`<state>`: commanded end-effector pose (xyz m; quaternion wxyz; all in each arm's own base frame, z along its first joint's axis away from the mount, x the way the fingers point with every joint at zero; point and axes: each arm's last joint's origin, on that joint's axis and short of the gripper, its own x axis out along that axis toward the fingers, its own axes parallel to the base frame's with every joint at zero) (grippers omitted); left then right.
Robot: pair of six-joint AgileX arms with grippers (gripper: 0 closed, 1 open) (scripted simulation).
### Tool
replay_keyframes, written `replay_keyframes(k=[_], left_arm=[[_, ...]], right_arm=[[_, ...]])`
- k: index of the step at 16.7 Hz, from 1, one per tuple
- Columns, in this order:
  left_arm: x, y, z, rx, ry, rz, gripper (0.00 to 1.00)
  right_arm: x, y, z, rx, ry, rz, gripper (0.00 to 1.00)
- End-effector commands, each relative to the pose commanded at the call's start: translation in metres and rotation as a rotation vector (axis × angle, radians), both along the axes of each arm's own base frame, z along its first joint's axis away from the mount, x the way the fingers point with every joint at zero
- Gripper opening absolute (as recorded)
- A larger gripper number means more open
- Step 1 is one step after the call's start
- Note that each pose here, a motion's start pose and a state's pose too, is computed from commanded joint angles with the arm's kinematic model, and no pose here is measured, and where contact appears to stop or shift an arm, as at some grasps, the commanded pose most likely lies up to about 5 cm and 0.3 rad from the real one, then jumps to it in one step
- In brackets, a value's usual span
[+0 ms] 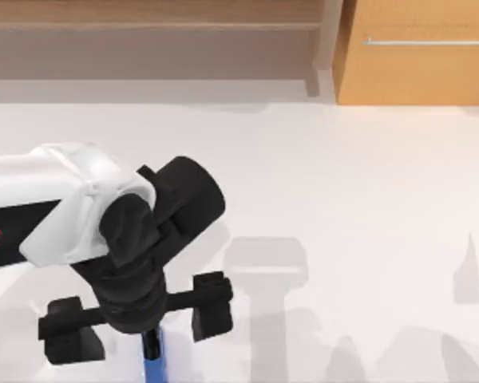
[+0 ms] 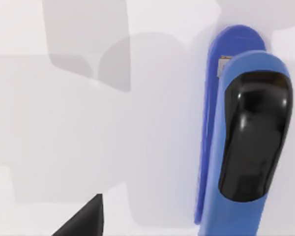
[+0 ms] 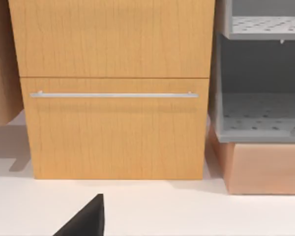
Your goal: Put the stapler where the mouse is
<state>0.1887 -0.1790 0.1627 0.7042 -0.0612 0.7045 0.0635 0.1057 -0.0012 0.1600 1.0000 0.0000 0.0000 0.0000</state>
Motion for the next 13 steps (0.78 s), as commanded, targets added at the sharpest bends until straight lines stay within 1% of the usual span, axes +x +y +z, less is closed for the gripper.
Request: replay_keyframes(k=[3,5,10,13], left_arm=[[0.000,0.001,-0.001,-0.001,0.000,0.002,1.00],[0.000,0.001,-0.011,0.004,0.004,0.000,1.00],[0.000,0.000,-0.047,-0.002,-0.002,0.000,1.00],[0.000,0.000,-0.050,0.000,0.000,0.000,1.00]], right_arm=[[0.000,0.000,0.000,0.000,0.000,0.000,1.00],[0.000,0.000,0.000,0.000,0.000,0.000,1.00],[0.000,0.000,0.000,0.000,0.000,0.000,1.00],[0.000,0.000,0.000,0.000,0.000,0.000,1.00]])
